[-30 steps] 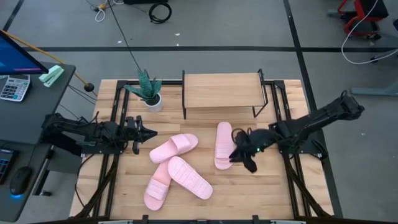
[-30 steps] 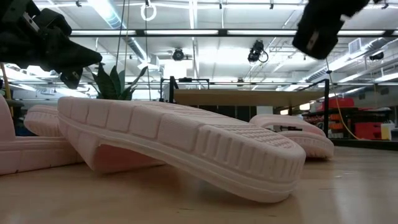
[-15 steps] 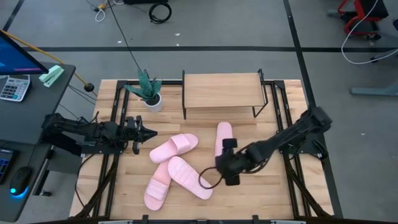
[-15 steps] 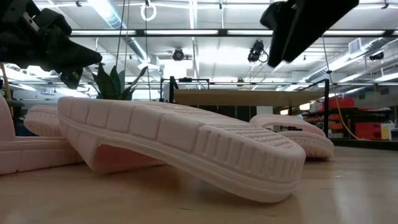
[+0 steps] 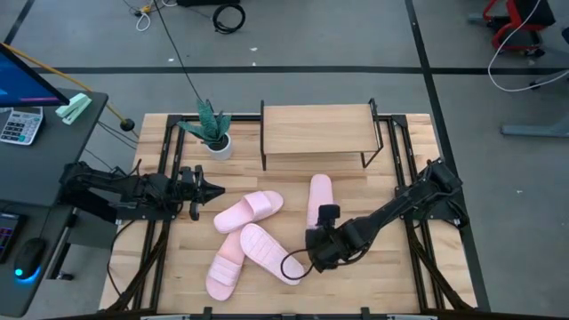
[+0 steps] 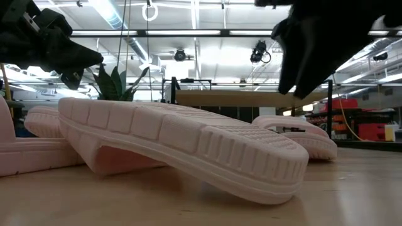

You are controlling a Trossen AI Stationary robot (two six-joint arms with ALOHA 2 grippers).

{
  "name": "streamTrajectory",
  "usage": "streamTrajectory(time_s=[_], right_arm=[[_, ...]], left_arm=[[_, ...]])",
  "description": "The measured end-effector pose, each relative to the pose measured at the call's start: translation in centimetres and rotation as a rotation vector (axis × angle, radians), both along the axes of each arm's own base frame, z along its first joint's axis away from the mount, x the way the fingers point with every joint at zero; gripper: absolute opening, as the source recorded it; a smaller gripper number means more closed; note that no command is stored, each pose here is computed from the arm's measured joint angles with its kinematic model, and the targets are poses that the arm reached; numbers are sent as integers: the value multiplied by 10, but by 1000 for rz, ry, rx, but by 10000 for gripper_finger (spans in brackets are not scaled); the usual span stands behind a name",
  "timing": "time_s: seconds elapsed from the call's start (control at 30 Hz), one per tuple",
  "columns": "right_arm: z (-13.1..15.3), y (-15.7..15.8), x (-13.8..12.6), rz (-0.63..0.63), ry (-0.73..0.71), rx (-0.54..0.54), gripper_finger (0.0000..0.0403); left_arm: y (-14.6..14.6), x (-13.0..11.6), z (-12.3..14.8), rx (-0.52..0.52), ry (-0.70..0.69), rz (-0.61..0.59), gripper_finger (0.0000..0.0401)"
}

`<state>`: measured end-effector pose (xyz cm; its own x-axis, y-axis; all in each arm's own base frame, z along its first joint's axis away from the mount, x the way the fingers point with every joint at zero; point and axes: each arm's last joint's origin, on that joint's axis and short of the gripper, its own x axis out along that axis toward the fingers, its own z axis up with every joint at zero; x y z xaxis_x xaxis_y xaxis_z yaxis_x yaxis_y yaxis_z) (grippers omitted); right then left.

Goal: Pick and place slides into the shelf
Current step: Put the pink slipper on the shelf

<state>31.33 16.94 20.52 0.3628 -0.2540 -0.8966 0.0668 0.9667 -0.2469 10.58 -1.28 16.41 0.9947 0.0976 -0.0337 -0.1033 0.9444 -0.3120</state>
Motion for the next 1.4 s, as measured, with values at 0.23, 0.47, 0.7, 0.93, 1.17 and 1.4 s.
streamTrajectory(time_s=[0.23,0.47,0.7,0.93,1.17,1.4], right_arm=[[2,23,-6,52,-55,68,245],[-14,29,-4,13,-29,70,246],[-39,26,3,-30,14,11,253],[-66,18,12,-49,52,-90,247],[-84,17,16,-74,75,-122,235],[-71,2,15,-153,99,-96,67]], left_arm=[[0,0,0,0,0,0,32],[0,0,0,0,-1,0,30],[0,0,0,-1,-1,0,40],[0,0,0,-1,-1,0,32],[0,0,0,-1,-1,0,25],[0,0,0,-1,0,0,35]])
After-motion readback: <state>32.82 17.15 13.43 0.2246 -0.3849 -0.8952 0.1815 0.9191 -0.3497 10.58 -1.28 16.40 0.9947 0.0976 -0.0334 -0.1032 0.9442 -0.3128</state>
